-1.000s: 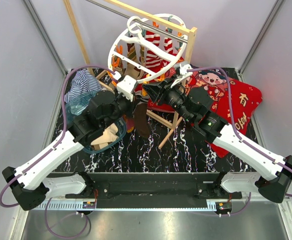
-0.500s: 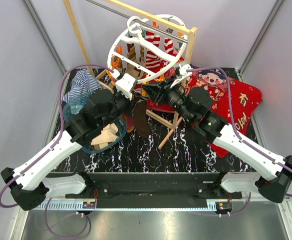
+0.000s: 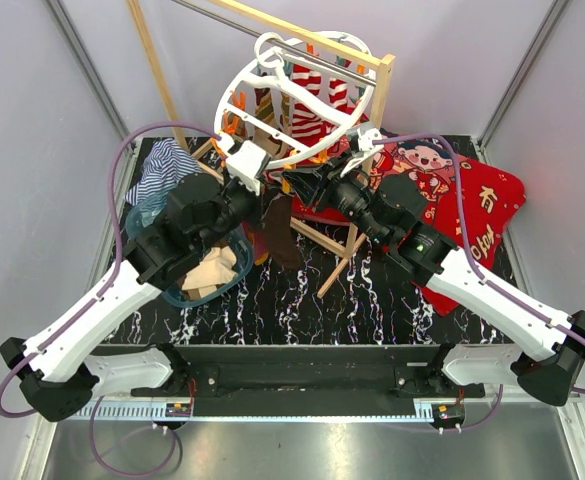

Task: Clip the socks to the hanger
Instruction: Clamp the sock onto the hanger.

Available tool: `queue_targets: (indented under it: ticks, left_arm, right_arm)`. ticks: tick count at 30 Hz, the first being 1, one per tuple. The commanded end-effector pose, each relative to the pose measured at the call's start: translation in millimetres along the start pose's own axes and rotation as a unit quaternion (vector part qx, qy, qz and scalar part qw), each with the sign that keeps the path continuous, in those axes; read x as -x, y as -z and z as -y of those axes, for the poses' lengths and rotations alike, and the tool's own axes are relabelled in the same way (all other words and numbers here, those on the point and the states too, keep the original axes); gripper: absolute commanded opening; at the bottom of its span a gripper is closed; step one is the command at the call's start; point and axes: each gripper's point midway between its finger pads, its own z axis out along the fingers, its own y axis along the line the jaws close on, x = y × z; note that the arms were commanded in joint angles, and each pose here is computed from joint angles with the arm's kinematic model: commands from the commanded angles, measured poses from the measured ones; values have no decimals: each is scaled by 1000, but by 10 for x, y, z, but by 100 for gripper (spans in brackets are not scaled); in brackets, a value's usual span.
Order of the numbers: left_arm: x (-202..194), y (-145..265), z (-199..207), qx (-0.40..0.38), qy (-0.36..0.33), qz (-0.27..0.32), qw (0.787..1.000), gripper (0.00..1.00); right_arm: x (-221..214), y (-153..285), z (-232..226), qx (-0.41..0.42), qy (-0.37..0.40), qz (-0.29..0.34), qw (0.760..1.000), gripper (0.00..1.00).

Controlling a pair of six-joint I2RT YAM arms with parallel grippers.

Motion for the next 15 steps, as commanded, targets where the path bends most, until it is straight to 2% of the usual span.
queue_targets:
  ticks: [1,6,8,9,15]
  left_arm:
    - [446,86,9,-10,21,58,998,0]
    - [484,96,47,-21,34,64,997,0]
    - [444,74,47,-21,37,60,997,0]
    - [438,69,51,-21,37,60,997,0]
    - [284,19,7,-11,45,48,998,1]
  right_arm:
    - [120,13,-62,19,8,19,1000,0]
    - [118,15,-64,22,10,20,999,1]
    - [122,24,-83,26,10,20,999,9]
    - [119,27,-77,26,11,20,999,17]
    - [156,89,-133,43,17,26,999,39]
